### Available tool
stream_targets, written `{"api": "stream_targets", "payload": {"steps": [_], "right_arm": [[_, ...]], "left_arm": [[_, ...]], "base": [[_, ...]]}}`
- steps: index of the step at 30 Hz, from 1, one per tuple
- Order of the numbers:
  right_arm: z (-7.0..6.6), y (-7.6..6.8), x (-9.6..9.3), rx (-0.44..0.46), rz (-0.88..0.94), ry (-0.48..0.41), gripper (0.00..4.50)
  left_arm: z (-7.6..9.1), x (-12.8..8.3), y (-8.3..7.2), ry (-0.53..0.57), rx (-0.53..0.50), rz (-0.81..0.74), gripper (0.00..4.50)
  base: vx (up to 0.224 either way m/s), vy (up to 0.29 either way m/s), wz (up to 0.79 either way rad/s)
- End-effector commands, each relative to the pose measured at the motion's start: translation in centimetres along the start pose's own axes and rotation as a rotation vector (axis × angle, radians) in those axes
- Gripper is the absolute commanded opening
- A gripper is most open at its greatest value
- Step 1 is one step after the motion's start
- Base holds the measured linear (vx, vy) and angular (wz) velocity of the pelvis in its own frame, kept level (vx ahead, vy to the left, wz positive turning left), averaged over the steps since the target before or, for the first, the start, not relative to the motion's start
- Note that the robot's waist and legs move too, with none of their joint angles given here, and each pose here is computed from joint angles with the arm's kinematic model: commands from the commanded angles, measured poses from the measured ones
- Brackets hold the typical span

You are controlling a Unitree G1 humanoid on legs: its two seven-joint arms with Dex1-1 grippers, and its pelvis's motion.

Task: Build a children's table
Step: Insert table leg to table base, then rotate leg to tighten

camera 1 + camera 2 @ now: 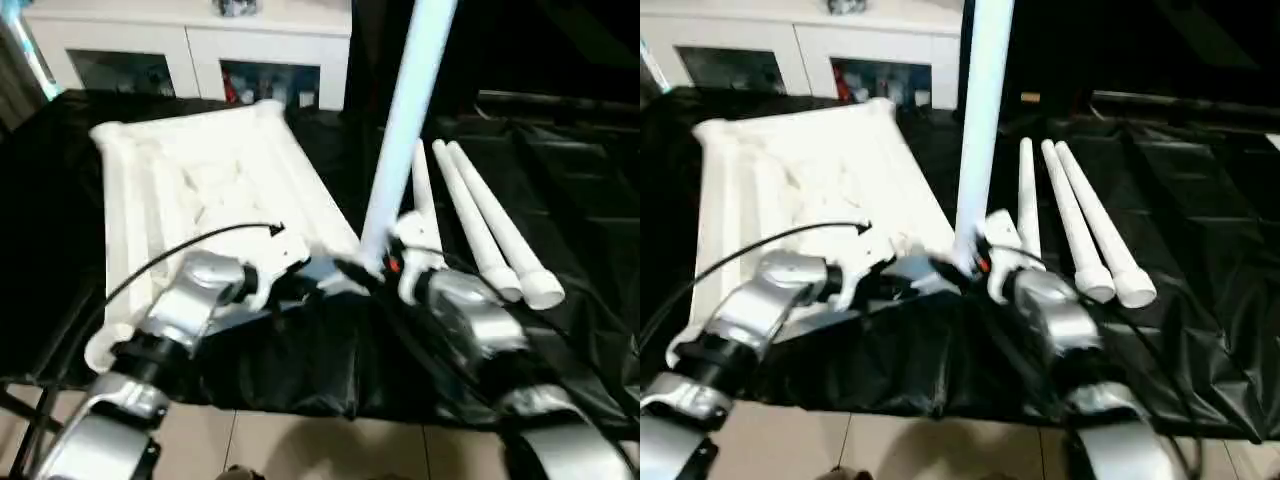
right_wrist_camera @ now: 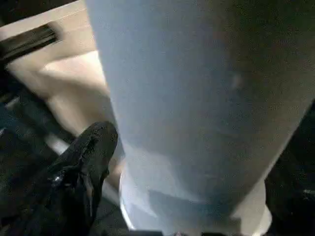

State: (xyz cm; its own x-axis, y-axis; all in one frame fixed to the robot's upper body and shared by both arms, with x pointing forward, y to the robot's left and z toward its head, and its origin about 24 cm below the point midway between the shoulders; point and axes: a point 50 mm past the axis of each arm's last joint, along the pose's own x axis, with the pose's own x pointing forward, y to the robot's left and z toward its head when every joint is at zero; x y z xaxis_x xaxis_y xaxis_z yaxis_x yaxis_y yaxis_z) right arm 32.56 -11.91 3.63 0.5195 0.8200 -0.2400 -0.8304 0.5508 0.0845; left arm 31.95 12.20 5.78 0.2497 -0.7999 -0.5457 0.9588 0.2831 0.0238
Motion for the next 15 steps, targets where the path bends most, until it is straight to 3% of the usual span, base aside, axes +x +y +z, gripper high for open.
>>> {"api": "stream_targets", "payload": {"steps": [1, 6, 7, 15], "right_arm": [[0.1, 1.4, 0.5, -0.018, 0.148, 0.015, 3.94], [0.1, 1.8, -0.5, -0.053, 0.291, 0.054, 3.94], [0.2, 1.8, -0.6, -0.057, 0.304, 0.059, 3.68], [0.0, 2.3, -1.2, -0.084, 0.45, 0.138, 3.15]], "left_arm": [[1.9, 0.8, -0.9, -0.076, 0.077, -0.101, 0.0], [1.5, 0.1, -1.1, -0.051, 0.095, -0.177, 0.0], [1.5, 0.1, -1.1, -0.047, 0.098, -0.183, 0.0], [0.6, -0.9, -1.0, 0.018, 0.118, -0.258, 0.0]], "base": [[0.0, 0.0, 0.0], [0.0, 0.0, 0.0], [0.0, 0.0, 0.0], [0.0, 0.0, 0.0]]}}
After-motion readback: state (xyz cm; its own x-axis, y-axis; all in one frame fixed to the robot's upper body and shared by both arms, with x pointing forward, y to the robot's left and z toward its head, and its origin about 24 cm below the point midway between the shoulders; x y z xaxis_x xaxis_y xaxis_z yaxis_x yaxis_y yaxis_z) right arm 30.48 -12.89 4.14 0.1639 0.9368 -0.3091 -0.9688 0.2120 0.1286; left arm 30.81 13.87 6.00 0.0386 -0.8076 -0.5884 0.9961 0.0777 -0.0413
